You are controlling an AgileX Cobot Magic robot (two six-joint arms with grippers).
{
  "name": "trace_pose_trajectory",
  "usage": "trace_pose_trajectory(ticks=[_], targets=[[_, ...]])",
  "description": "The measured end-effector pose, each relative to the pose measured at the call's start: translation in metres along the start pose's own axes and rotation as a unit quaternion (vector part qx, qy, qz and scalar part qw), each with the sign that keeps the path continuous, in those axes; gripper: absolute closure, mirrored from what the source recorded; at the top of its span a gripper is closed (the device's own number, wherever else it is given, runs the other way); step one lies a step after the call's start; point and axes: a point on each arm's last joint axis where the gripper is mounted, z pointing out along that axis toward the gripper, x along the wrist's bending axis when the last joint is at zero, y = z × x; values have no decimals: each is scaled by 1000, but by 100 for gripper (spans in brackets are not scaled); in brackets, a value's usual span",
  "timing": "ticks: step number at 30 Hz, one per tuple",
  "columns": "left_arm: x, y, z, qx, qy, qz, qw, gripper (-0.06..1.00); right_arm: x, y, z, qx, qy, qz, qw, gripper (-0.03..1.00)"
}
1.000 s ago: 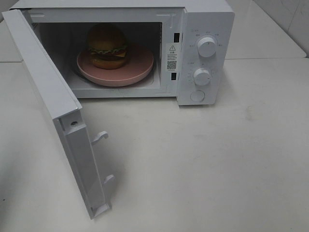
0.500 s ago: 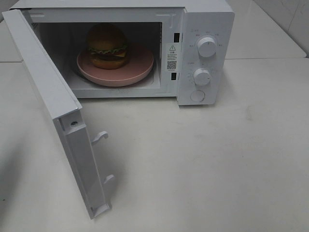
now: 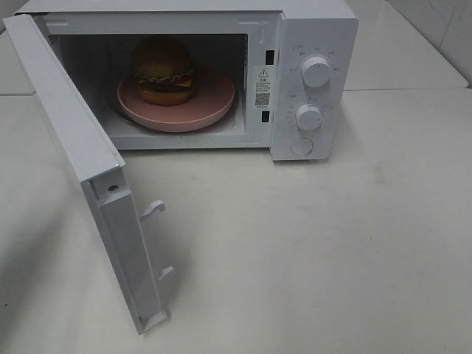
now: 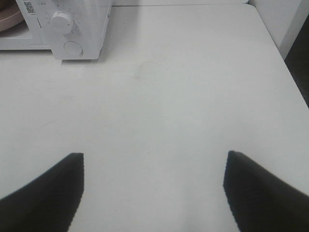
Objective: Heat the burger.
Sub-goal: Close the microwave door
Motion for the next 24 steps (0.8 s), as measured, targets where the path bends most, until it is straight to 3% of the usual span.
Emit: trace_pose_trajectory(ticks=[3, 5, 11, 14, 19, 24], targets=[[-2, -1, 2, -5, -11, 0, 1000, 94, 0, 0, 0, 0, 0, 0, 1000, 20], [-11, -6, 12, -15, -49, -8, 999, 94, 0, 0, 0, 0, 0, 0, 1000, 20], [-34, -12, 32, -11, -109, -8, 994, 94, 0, 0, 0, 0, 0, 0, 1000, 20], [-36, -14, 35, -7, -111, -11, 994, 94, 0, 0, 0, 0, 0, 0, 1000, 20], [-67, -17, 55, -14, -173, -10, 985, 94, 0, 0, 0, 0, 0, 0, 1000, 20], [-81, -17, 69, -16, -174, -24, 984, 94, 0, 0, 0, 0, 0, 0, 1000, 20]])
